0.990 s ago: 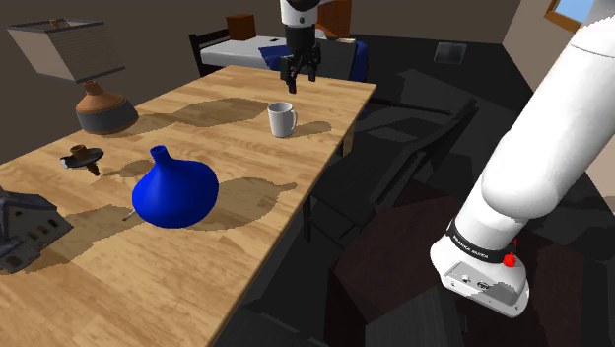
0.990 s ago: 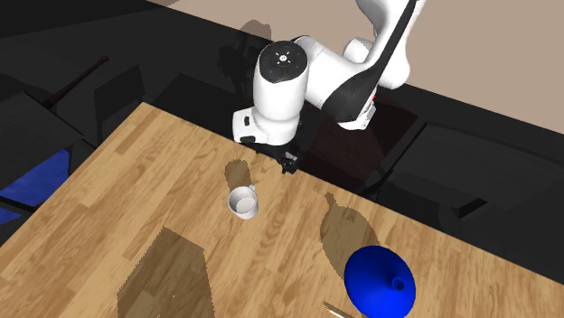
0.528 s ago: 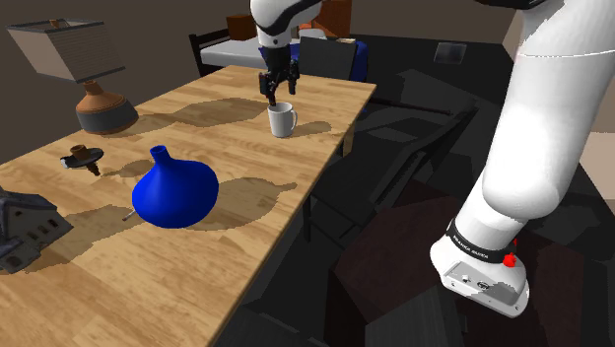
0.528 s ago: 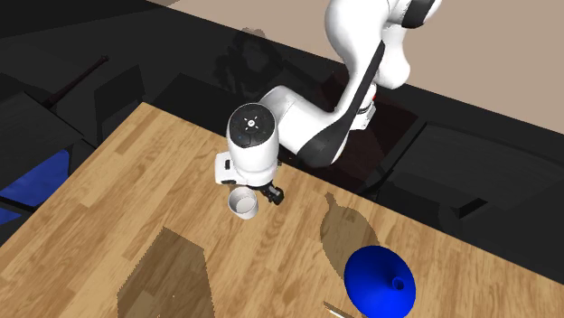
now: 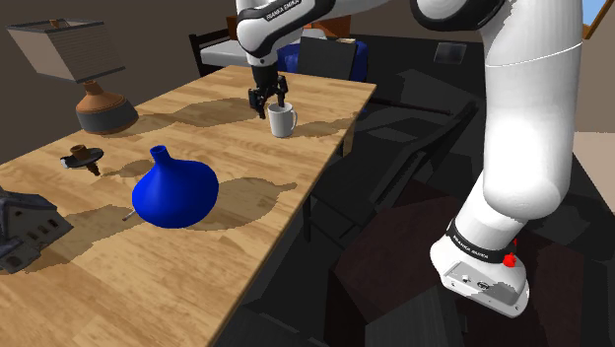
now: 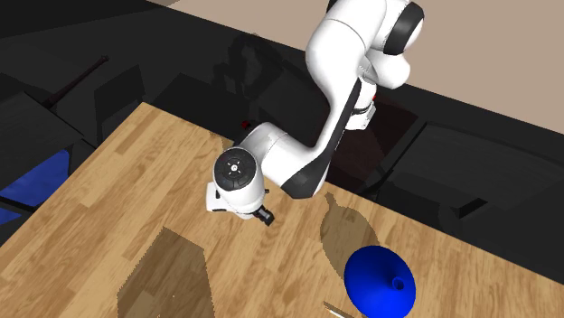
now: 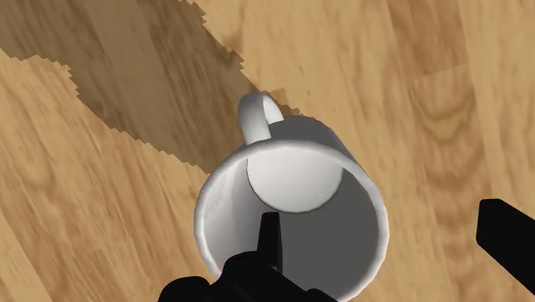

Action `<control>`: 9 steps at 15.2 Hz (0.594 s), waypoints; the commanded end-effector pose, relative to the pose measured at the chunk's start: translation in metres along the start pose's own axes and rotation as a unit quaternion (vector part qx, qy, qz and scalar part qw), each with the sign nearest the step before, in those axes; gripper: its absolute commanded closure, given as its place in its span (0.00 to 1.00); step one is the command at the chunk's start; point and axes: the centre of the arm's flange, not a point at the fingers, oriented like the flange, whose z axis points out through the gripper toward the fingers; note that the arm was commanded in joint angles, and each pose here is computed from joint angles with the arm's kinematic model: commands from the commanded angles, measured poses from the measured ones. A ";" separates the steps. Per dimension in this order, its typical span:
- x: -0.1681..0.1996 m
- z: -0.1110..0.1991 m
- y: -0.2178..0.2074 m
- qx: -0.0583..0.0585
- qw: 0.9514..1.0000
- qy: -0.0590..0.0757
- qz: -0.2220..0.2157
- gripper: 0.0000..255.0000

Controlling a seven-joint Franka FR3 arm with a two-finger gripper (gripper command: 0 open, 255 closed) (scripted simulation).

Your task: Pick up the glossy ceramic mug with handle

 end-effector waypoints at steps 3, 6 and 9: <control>0.000 0.023 -0.001 0.000 1.000 0.000 0.000 0.00; 0.001 0.023 -0.001 0.000 1.000 0.000 0.000 1.00; 0.000 0.023 -0.002 0.000 1.000 0.000 0.000 1.00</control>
